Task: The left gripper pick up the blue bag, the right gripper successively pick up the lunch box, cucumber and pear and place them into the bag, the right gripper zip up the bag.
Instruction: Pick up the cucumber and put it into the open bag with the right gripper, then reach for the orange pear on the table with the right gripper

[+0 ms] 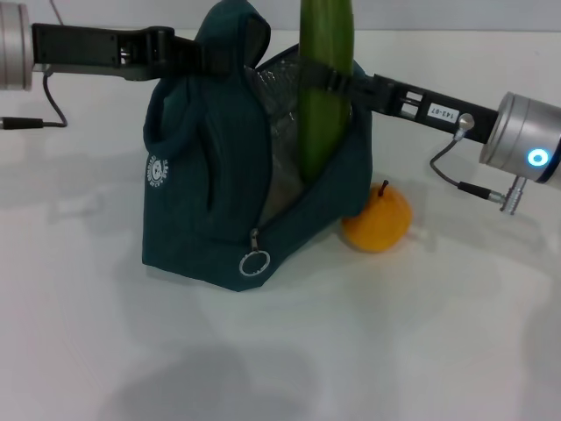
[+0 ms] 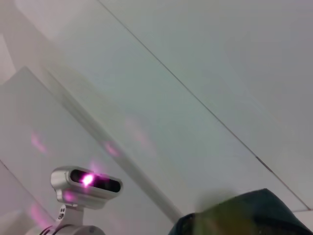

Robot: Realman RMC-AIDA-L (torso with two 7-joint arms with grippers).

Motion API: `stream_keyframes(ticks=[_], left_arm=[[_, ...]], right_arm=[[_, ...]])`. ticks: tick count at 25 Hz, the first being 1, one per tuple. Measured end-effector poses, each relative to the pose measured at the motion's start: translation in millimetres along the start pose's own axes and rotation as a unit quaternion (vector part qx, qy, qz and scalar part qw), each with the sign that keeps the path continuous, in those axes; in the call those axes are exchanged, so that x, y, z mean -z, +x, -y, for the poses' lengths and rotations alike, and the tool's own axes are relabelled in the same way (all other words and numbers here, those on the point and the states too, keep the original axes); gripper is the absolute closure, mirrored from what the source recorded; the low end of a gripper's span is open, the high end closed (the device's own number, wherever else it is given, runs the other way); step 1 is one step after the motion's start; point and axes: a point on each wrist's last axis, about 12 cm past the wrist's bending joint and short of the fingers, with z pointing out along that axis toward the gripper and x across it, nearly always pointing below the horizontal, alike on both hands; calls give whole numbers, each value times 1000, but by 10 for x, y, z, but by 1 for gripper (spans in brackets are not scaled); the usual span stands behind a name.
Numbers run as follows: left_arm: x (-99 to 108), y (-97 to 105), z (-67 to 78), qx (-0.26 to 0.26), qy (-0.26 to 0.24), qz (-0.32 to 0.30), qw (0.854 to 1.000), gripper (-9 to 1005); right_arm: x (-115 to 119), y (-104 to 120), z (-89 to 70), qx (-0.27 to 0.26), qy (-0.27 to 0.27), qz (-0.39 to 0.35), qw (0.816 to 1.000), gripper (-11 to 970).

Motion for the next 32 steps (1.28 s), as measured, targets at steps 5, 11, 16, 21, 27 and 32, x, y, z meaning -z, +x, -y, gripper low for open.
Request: stream_keyframes(ticks=[5, 11, 16, 21, 27, 32], left_arm=[[-5, -2, 3, -1, 0, -1, 1000, 932], [-2, 0, 2, -2, 0, -1, 1000, 931], [8, 13, -4, 0, 1, 0, 1000, 930], [16, 27, -8, 1, 2, 0, 1000, 929], [72, 63, -33, 8, 4, 15, 1000, 928], [82, 53, -43, 8, 1, 22, 1000, 928]], right_arm=[[22, 6, -5, 1, -3, -1, 1000, 336], [112, -59, 1, 20, -5, 10, 1000, 208], [448, -314, 29, 80, 13, 34, 996, 209], [956, -389, 9, 133, 59, 18, 989, 211], [1278, -96, -43, 190, 85, -34, 978, 219], [1205, 168, 23, 221, 82, -64, 970, 220]])
